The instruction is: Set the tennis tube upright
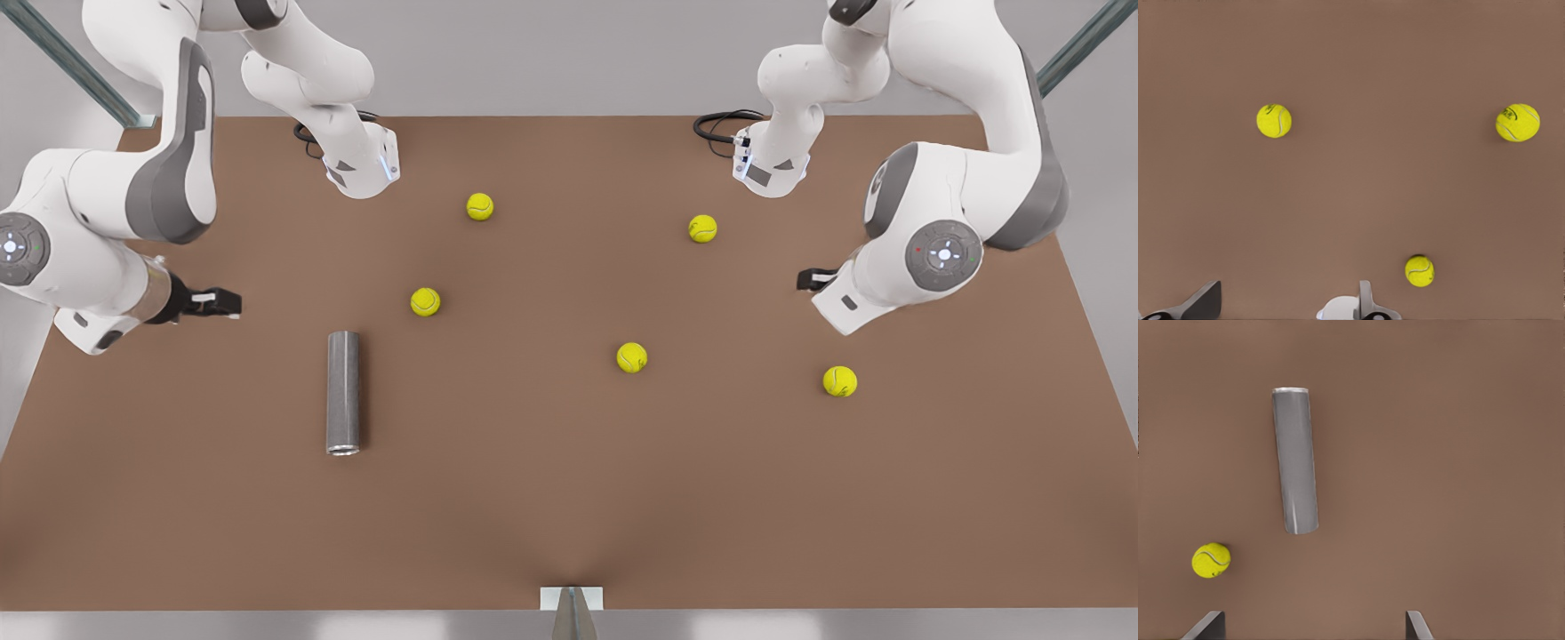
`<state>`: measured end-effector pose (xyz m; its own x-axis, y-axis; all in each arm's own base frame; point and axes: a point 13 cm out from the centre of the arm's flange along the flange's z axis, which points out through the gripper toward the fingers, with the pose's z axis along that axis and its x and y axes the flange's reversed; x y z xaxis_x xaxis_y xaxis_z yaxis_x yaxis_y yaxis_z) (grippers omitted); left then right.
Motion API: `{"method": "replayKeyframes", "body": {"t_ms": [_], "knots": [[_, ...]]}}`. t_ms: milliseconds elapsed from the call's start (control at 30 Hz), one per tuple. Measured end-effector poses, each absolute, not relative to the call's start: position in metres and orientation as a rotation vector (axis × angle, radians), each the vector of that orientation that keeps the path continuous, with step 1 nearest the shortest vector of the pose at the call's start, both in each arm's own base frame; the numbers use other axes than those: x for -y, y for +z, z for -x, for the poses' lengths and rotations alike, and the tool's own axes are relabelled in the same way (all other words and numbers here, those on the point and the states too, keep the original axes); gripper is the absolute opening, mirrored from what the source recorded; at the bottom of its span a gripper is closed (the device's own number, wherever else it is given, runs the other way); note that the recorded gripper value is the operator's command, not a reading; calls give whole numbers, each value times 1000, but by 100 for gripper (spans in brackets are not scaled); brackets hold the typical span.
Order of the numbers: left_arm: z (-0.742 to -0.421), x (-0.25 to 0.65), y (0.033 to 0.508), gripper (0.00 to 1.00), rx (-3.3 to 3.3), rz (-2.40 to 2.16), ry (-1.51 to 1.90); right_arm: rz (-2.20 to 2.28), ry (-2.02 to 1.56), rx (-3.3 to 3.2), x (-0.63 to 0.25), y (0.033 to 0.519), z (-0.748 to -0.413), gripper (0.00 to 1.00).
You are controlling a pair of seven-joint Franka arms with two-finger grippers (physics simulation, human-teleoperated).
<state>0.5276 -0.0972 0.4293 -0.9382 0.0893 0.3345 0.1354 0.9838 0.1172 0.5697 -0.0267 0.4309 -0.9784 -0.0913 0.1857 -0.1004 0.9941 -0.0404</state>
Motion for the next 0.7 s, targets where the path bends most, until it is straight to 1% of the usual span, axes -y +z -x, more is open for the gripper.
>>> {"method": "replayKeyframes", "body": {"t_ms": [67,100,200,333,533,700], "knots": [[-535,98,426,100,2826,165,-168,-161,76,2978,27,431,-576,100],[-538,100,425,100,2839,170,-156,-172,76,2974,25,423,-579,100],[-545,104,425,100,2867,188,-134,-235,64,2895,8,351,-573,100],[-550,93,425,100,2879,171,-124,-298,40,2880,-13,274,-577,100],[-549,101,418,100,2862,195,-91,-373,31,2909,-37,194,-579,100],[-548,105,417,100,2855,205,-63,-421,33,2935,-51,150,-590,100]]}}
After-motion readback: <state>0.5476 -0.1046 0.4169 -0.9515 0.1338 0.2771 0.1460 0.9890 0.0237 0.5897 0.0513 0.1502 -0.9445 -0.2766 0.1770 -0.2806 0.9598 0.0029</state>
